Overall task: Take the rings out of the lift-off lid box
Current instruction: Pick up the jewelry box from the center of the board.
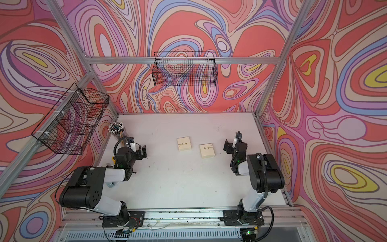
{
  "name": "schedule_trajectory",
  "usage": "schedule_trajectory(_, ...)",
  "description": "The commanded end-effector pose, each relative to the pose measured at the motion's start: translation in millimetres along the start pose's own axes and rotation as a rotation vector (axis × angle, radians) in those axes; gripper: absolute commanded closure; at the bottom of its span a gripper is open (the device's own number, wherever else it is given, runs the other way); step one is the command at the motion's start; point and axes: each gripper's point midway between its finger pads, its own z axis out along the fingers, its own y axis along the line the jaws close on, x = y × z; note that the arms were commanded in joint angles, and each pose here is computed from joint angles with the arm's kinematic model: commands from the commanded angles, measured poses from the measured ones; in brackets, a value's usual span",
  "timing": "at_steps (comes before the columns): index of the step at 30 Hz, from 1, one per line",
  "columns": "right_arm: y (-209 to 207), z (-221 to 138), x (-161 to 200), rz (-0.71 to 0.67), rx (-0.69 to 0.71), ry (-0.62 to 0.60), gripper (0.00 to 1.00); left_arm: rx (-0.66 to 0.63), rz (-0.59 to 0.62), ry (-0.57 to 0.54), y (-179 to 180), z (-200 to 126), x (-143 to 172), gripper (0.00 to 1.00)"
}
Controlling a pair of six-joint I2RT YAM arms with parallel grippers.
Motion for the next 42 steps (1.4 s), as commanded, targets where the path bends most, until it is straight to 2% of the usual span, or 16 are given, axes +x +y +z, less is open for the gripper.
schedule_trajectory(1,2.8,2.1,-6.2,-0.016,-0.003,-0.023,0.02,-0.004,0.008,-0.022,-0.3,1.2,-4.3,0.00)
schedule_trajectory(36,2.6,1.3,-6.6,-0.018,-0.002,-0.027,0.01,-0.015,0.004,-0.017,1.8,2.1,-5.6,0.00)
schedule_trajectory(42,-6.6,-12.0,-28.9,0.003,0.054,-0.057,0.02,-0.018,0.041,-0.037,-4.5,-14.2,-24.7,0.00)
